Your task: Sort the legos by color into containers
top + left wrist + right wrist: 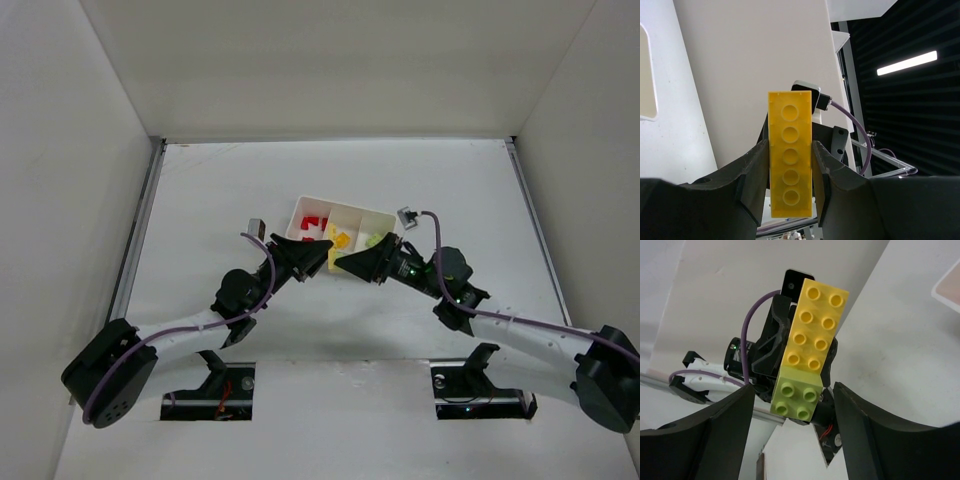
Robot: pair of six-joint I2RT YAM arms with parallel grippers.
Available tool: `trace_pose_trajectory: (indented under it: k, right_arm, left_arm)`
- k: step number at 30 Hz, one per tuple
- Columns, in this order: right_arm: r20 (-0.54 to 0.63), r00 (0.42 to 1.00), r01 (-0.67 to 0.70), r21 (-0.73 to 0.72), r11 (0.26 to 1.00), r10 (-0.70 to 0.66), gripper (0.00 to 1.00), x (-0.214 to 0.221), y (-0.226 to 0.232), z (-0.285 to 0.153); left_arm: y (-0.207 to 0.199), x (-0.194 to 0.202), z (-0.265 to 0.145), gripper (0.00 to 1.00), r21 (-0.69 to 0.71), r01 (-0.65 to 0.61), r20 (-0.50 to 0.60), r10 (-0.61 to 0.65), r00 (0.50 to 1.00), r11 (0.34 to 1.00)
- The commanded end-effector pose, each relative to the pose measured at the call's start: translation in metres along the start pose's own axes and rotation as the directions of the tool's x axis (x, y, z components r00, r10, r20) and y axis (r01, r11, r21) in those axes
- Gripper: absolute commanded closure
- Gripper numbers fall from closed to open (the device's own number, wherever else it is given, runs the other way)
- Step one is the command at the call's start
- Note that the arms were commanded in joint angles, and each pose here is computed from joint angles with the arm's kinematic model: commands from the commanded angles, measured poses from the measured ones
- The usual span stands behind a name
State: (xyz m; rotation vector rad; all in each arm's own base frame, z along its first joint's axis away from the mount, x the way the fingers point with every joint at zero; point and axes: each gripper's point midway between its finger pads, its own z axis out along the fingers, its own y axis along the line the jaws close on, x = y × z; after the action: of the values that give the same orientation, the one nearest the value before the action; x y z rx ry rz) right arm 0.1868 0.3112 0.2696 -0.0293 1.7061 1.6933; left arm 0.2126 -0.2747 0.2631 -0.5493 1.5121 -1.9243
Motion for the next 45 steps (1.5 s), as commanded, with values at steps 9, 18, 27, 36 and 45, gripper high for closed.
trace_pose_trajectory:
  k: [9,18,27,36,45]
  right_arm:
    - [0.039,0.999,0.033,-0.045,0.998,-0.031,0.58,-0.015,0.015,0.008]
    - [0.066,0.997,0.044,-0.04,0.998,-0.041,0.63,-0.023,0.014,-0.002]
    - [0.102,0.994,0.043,-0.002,0.999,-0.042,0.63,-0.038,0.0,-0.014]
    - [0.203,0.948,0.143,0.42,0.896,-0.246,0.63,-0.089,-0.086,-0.038]
    - [0.09,0.86,0.28,0.741,0.611,-0.502,0.61,-0.124,-0.133,-0.035]
  left_arm:
    - [-0.026,-0.002,-0.002,0.86,0.103,-0.032,0.013,0.03,0.999,0.994]
    - [-0.016,-0.006,-0.01,0.87,0.075,-0.032,0.018,0.03,0.999,0.997]
    - [-0.017,-0.012,-0.016,0.87,0.063,-0.05,0.029,0.049,0.998,0.997]
    - [-0.02,-0.018,-0.006,0.87,0.035,-0.125,0.032,0.124,0.992,0.992]
    - [-0.01,-0.019,0.017,0.87,-0.072,-0.312,0.003,0.313,0.95,0.947]
